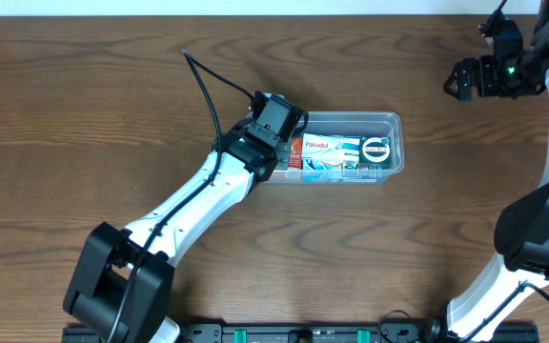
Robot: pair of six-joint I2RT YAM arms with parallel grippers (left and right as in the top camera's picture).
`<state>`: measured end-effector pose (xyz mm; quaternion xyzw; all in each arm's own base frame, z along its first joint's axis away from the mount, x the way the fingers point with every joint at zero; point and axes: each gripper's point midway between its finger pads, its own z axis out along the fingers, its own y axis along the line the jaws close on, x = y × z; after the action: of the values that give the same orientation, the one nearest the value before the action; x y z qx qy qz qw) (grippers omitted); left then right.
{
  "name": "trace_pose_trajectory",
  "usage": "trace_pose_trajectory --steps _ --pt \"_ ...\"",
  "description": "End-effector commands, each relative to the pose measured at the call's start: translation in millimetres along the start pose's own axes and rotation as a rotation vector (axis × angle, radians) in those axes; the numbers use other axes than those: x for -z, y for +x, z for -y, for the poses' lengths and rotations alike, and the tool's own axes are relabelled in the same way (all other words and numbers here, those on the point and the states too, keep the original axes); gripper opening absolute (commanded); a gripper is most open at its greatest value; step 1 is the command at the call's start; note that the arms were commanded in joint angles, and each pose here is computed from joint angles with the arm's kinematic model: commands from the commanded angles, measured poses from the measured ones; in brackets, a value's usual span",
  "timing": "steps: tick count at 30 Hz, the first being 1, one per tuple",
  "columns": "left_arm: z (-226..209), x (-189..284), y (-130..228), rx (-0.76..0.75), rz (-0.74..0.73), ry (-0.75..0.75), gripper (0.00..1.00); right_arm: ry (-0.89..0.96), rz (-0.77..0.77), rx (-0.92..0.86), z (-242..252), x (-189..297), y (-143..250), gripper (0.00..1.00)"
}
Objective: Pack container
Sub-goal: 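Lower the bottle upright into the container's left end and release it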
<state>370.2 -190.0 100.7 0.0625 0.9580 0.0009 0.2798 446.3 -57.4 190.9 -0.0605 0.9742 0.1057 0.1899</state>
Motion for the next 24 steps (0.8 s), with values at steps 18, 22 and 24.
trace_pose_trajectory --steps 18,22,24 --pt "-3 28 -26 -0.031 0.096 0.012 0.5 0.003 0.017 -0.011 1 5 -4 0.99" --pt "-15 52 -42 0.006 0.161 0.018 0.5 0.003 0.017 -0.011 0 5 -4 0.99" --pt "-29 65 -50 0.032 0.194 -0.006 0.5 0.002 0.017 -0.011 0 5 -4 0.99"
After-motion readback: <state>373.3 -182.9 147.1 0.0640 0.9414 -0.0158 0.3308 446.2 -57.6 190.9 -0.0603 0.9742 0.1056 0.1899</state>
